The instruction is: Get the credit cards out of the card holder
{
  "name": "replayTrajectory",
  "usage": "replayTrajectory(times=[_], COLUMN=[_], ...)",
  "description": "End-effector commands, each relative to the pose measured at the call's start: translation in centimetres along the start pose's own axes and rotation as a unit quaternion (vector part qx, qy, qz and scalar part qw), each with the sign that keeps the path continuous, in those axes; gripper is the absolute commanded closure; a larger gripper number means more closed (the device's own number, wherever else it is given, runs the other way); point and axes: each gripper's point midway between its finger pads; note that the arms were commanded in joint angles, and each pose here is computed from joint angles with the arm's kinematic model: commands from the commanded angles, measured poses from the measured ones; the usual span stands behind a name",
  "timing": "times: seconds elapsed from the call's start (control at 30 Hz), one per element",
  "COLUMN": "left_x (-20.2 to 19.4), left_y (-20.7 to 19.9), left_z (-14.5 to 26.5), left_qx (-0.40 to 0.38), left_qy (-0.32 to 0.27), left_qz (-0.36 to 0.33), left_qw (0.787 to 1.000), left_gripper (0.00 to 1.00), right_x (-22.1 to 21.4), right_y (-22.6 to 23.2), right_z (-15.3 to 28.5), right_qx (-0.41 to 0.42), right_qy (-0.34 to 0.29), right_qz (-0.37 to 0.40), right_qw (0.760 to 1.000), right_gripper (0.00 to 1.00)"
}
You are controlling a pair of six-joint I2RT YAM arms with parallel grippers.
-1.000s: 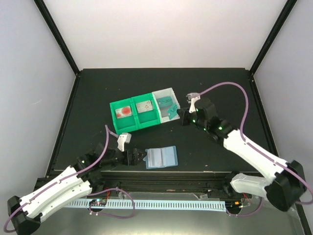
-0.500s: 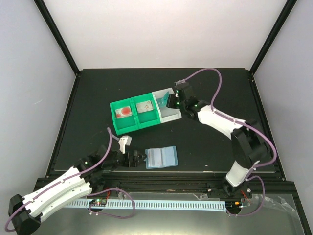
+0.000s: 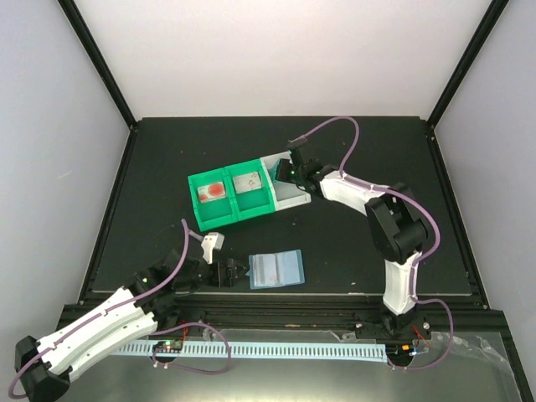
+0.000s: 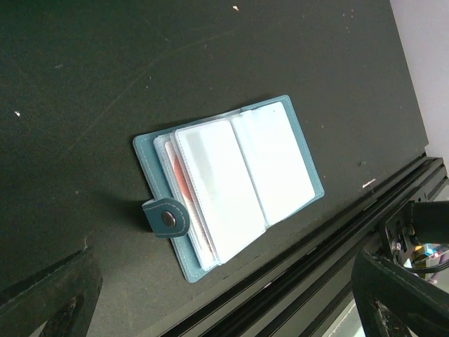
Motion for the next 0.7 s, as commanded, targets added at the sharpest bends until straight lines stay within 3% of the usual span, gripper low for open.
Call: replayTrajectory(times=[0.0, 0.4, 0.67], left_x=[0.7, 0.4, 0.8], left_y=[-1.1, -1.3, -0.6], left_z=[0.7, 0.6, 0.7], left_qx=[-0.011, -0.015, 0.005], left_qy=[-0.012, -0.002, -0.015], left_qz=[-0.015, -0.008, -0.005], left_qw=[1.000, 1.000, 1.000], left_gripper=[0.01, 0.01, 0.01], right_x=[1.6, 2.8, 3.3], right_y=[-0.2, -1.2, -1.2], right_z=[-0.9, -0.8, 1.6], right_qx=[0.001, -0.027, -0.023], right_qy=[-0.014, -0.004, -0.007], right_qz=[-0.023, -0.021, -0.015], right_qw=[1.000, 0.999, 1.000], right_gripper=[0.98, 0.74, 0.62])
Point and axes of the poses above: each gripper's point midway between its finger pads, its own z axis back along the fingers, its own y axis along the line the jaws close on, x = y × z, and after that the axes turned 11 degrees about z, right-handed
